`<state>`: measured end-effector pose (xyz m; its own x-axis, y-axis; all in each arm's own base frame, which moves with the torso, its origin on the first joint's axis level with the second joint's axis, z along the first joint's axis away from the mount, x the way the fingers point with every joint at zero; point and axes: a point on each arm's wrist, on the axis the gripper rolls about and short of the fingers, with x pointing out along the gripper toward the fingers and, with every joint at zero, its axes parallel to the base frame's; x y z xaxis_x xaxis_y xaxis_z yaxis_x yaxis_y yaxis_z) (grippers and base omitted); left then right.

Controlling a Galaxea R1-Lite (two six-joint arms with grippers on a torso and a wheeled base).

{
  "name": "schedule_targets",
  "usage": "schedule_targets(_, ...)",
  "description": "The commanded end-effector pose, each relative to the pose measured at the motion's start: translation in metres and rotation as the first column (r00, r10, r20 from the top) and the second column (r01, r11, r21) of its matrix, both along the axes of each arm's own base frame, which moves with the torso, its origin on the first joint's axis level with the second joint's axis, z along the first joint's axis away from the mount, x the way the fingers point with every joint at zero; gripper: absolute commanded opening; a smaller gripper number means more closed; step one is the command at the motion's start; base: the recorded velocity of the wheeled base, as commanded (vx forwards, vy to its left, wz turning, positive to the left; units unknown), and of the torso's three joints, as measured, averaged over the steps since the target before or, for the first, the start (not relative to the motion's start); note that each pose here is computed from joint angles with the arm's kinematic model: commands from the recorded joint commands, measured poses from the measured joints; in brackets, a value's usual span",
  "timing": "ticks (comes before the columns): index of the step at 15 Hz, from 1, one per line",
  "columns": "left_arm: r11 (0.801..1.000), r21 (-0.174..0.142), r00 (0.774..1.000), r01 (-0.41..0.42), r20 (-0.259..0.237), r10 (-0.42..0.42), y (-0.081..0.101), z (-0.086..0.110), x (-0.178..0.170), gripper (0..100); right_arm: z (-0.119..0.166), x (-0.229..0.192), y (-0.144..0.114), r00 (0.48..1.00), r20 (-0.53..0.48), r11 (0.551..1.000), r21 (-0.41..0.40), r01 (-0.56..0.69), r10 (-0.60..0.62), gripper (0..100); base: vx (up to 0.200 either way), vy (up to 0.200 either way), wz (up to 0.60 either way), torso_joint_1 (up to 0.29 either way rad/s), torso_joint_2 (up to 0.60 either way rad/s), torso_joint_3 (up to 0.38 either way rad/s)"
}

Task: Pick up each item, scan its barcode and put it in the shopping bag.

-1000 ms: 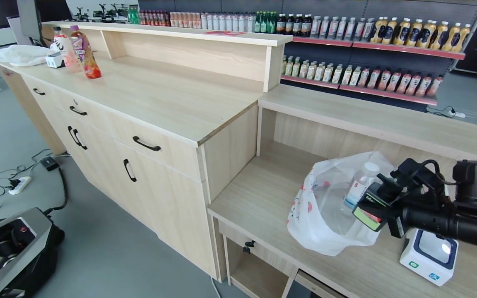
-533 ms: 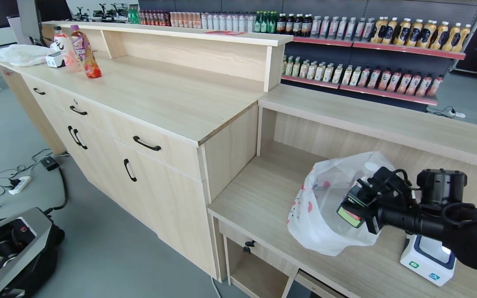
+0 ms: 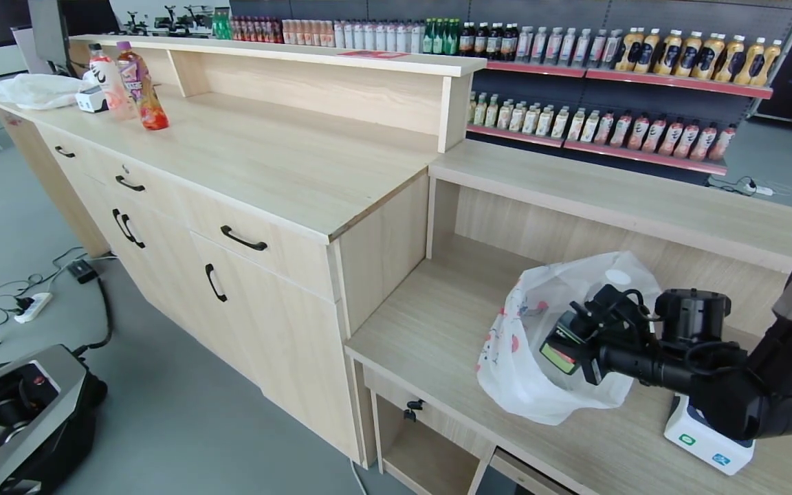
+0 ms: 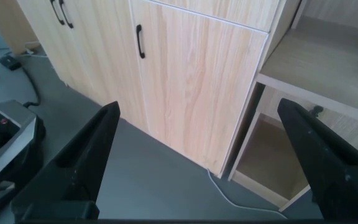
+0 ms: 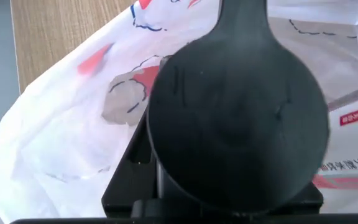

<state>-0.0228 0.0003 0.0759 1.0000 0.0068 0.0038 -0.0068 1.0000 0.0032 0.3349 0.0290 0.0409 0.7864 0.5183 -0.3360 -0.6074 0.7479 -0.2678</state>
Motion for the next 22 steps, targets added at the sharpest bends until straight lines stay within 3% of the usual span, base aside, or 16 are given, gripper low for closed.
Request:
schedule_targets(1, 1.0, 0.0, 1.0, -0.001, 0.001, 0.001, 0.0, 0.0, 0.0, 100, -0.017, 0.009, 0.005, 0.999, -0.022, 1.0, 0.014, -0.026, 0.026, 0, 0.0, 0.0, 0.0, 0.0, 0.0, 0.0)
schedule_targets(4, 1.0, 0.0, 1.0, -0.001, 0.001, 0.001, 0.0, 0.0, 0.0, 100, -0.023, 0.02, 0.016, 0.999, -0.021, 0.998, 0.048, -0.046, 0.047, 0, 0.0, 0.0, 0.0, 0.0, 0.0, 0.0)
schedule_targets(14, 1.0, 0.0, 1.0, -0.001, 0.001, 0.001, 0.0, 0.0, 0.0, 100, -0.053, 0.035, 0.019, 0.998, -0.035, 0.998, 0.047, -0.048, 0.05, 0, 0.0, 0.0, 0.0, 0.0, 0.0, 0.0)
schedule_targets(22, 1.0, 0.0, 1.0, -0.001, 0.001, 0.001, 0.0, 0.0, 0.0, 100, -0.057, 0.032, 0.017, 0.997, -0.056, 0.998, 0.047, -0.042, 0.045, 0, 0.0, 0.0, 0.0, 0.0, 0.0, 0.0)
